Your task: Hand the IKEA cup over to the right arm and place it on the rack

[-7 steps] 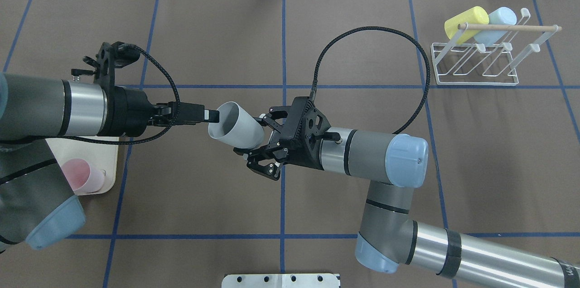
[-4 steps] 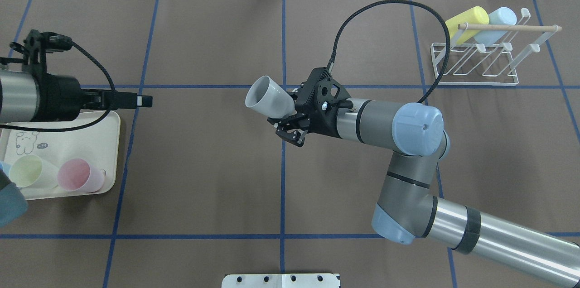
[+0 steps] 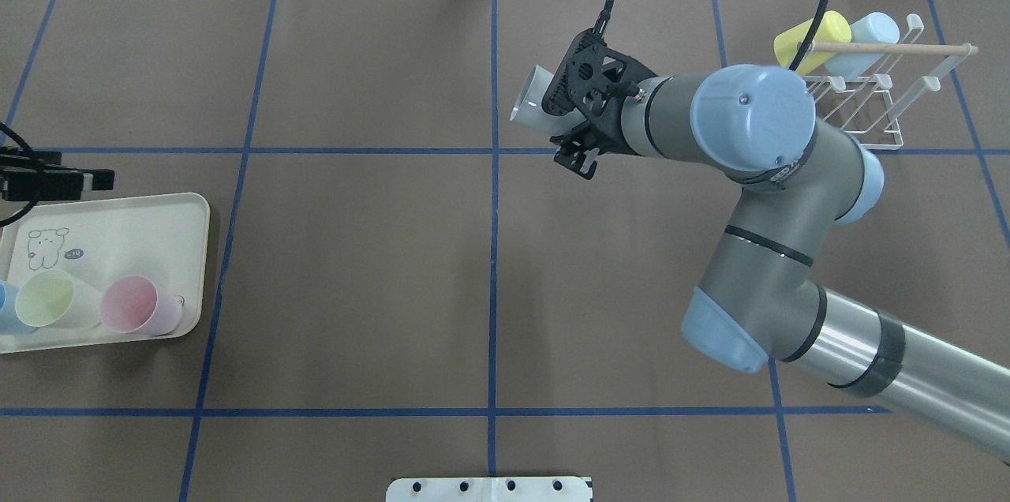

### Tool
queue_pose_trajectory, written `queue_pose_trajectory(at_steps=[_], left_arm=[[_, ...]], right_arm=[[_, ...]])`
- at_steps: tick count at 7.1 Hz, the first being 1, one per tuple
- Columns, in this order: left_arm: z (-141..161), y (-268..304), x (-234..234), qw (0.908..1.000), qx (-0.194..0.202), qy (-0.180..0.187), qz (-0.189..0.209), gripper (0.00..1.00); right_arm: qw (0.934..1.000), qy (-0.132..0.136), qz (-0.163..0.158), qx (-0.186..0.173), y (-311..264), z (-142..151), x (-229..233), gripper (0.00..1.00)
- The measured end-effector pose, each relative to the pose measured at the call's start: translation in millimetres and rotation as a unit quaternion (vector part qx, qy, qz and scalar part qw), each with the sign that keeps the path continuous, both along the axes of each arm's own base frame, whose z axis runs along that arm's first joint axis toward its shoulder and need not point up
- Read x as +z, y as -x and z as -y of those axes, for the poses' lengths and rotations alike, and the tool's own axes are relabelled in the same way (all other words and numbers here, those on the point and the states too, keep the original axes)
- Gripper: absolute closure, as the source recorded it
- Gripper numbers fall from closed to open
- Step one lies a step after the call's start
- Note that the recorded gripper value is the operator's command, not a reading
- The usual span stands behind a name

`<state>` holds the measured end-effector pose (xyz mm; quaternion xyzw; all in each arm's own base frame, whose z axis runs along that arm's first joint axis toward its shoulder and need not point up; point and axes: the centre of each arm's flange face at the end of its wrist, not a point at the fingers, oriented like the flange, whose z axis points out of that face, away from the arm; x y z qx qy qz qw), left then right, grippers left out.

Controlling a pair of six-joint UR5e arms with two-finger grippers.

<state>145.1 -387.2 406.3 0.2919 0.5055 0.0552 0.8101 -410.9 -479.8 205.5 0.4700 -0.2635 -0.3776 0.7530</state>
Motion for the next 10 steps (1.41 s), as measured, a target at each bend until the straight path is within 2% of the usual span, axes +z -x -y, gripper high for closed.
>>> queue_pose_trajectory(at_steps=[1,2,3,4,5,6,7,9,10], left_arm=[[-2,26,14,0.9996,0.0,-0.017,0.022,0.0],[-4,47,25,0.9988,0.0,-0.031,0.039,0.0],[-7,59,32,0.9982,-0.001,-0.037,0.048,0.0],[-9,64,34,0.9979,-0.001,-0.04,0.051,0.0],[-10,66,35,0.9978,-0.001,-0.041,0.052,0.0],[-10,66,35,0.9978,-0.001,-0.041,0.052,0.0],[-10,66,35,0.9978,-0.001,-0.041,0.052,0.0],[-11,67,36,0.9979,-0.002,-0.039,0.051,0.0],[-12,67,37,0.998,-0.002,-0.038,0.051,0.0]], right_arm=[[0.997,-0.014,-0.075,0.003,-37,24,6,1.0],[0.9881,-0.036,-0.15,-0.003,-77,49,16,1.0],[0.9726,-0.061,-0.223,-0.017,-119,72,33,1.0],[0.9506,-0.086,-0.296,-0.037,-162,92,58,1.0],[0.9227,-0.108,-0.365,-0.063,-207,110,85,1.0],[0.895,-0.12,-0.42,-0.09,-247,125,113,1.0],[0.8724,-0.125,-0.459,-0.113,-277,140,141,1.0],[0.8405,-0.152,-0.503,-0.132,-303,170,203,1.0],[0.8207,-0.176,-0.523,-0.148,-307,186,229,1.0]])
